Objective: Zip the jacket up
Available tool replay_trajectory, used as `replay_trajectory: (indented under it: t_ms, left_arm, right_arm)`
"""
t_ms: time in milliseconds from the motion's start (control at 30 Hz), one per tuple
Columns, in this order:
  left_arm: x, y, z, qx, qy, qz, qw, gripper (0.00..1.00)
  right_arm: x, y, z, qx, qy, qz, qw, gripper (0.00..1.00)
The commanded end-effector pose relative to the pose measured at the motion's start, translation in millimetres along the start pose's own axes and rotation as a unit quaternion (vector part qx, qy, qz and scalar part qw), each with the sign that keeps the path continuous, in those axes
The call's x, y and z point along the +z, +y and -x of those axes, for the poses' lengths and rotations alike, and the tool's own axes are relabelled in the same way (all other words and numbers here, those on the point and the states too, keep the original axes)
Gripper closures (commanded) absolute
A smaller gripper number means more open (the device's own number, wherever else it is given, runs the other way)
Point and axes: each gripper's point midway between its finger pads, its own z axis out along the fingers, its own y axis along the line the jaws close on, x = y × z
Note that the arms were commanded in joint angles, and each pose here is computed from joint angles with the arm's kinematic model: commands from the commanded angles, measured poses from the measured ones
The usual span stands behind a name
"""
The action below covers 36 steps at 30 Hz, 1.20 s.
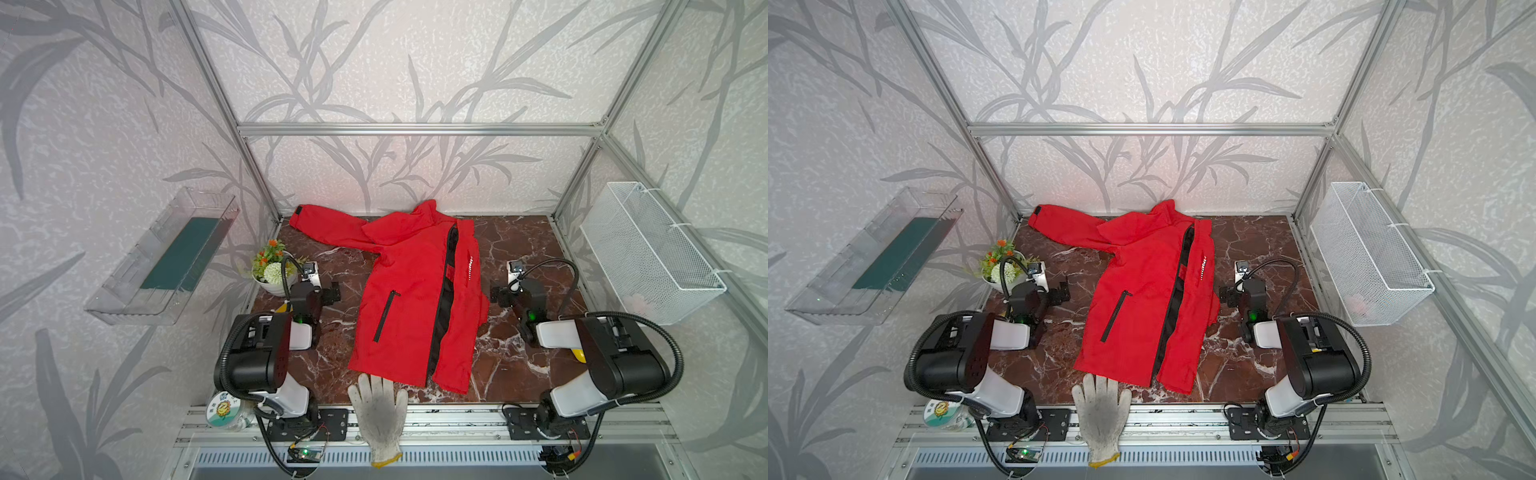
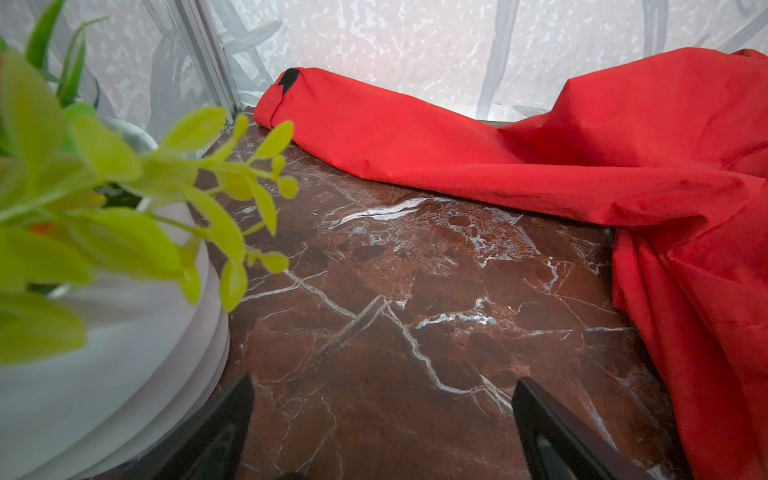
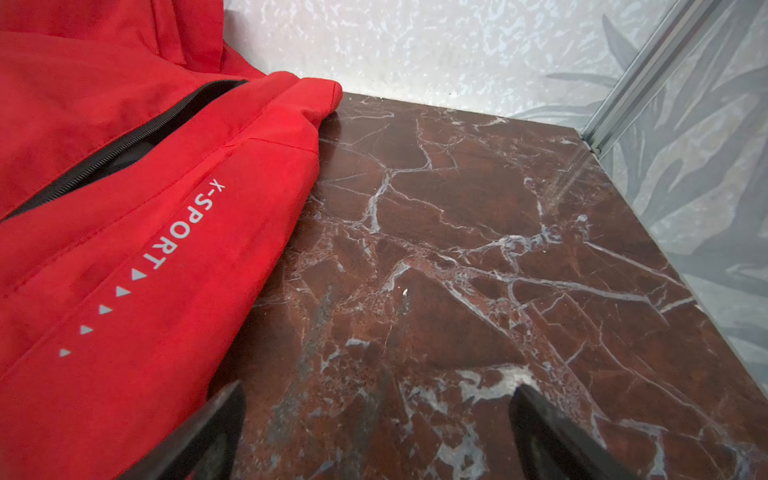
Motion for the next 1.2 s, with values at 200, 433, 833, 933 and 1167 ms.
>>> replay_trajectory:
  t_ms: [200, 433, 833, 933, 1167]
  left_arm:
    - [-1.7, -1.0, 13.5, 0.001, -0.021, 0.001, 1.000, 0.01]
    - [-1.0, 1.5, 12.6, -0.002, -0.018, 0.009, 1.000, 0.01]
    - [-1.5, 17.2, 15.1, -0.019, -0.017, 0.056, 0.998, 0.01]
    - [-10.3, 30.9, 34.4, -0.028, 0.003, 0.097, 0.995, 0.01]
    - [-57.9, 45.4, 101.0, -0.048, 0.097, 0.152, 0.982, 0.01]
  right_arm:
    - [-0.2, 1.0, 14.7, 0.006, -0.019, 0.007, 1.000, 0.01]
    - [-0.4, 0.7, 14.6, 0.006, -0.019, 0.006, 1.000, 0.01]
    - [-1.3, 2.2, 17.3, 0.004, -0.026, 0.010, 1.000, 0.01]
    - [-12.9, 8.2, 36.9, -0.012, -0.038, 0.020, 0.999, 0.01]
    - [-71.4, -8.8, 73.8, 0.029, 0.041, -0.062, 0.997, 0.01]
